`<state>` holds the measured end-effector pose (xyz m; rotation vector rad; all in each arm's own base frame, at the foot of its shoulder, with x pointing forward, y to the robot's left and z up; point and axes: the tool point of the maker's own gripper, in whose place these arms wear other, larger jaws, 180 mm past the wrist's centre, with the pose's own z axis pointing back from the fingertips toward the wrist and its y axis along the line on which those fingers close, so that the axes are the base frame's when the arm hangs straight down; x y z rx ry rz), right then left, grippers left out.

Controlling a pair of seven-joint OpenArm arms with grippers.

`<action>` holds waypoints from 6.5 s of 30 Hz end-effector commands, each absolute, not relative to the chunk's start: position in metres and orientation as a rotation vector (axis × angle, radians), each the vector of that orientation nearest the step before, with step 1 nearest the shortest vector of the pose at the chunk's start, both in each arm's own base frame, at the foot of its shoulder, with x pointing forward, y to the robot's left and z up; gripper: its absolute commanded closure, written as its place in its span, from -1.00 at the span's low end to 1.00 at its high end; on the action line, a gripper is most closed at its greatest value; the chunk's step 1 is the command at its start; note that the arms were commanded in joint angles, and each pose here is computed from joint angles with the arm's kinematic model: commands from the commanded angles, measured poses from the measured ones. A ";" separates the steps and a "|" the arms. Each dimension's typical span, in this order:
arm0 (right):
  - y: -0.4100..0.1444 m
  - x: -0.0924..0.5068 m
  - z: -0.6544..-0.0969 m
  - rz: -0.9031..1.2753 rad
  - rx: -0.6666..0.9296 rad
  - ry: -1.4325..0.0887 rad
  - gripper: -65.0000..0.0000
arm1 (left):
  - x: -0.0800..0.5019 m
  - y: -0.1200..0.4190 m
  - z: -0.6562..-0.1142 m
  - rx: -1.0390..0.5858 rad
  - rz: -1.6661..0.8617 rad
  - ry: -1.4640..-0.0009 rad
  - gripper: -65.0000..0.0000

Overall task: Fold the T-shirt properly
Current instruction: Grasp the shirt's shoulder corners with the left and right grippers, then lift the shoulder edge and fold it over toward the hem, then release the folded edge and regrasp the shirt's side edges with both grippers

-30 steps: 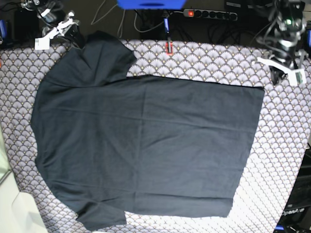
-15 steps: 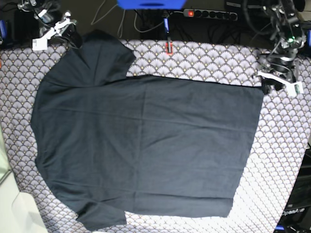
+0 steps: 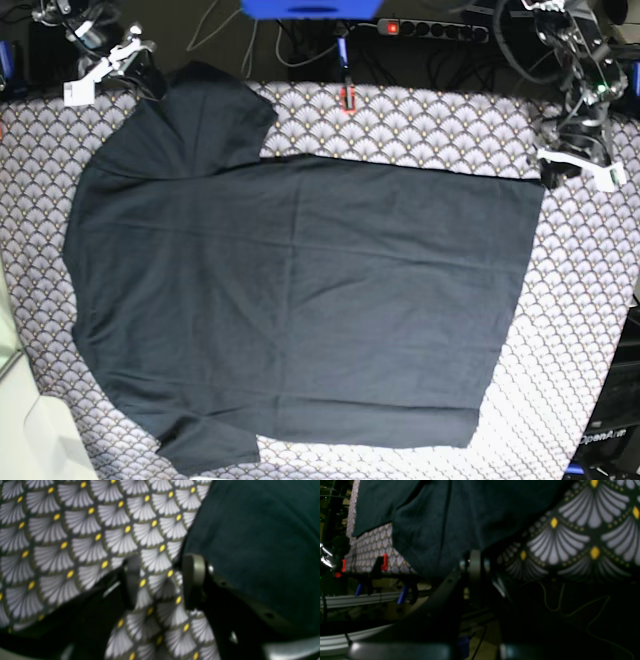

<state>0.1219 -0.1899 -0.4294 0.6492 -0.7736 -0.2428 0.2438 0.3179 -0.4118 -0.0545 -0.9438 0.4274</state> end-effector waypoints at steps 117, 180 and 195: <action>-0.259 0.438 -0.307 0.341 0.196 -0.938 1.00 | 0.486 0.247 -0.305 -0.066 0.141 -1.043 1.00; -0.345 0.359 -0.366 0.182 0.027 -0.816 0.01 | 0.371 0.284 -0.325 0.103 0.169 -1.047 -0.07; -0.340 0.343 -0.398 0.119 0.088 -0.806 0.01 | 0.356 0.298 -0.330 0.126 0.208 -1.026 -0.08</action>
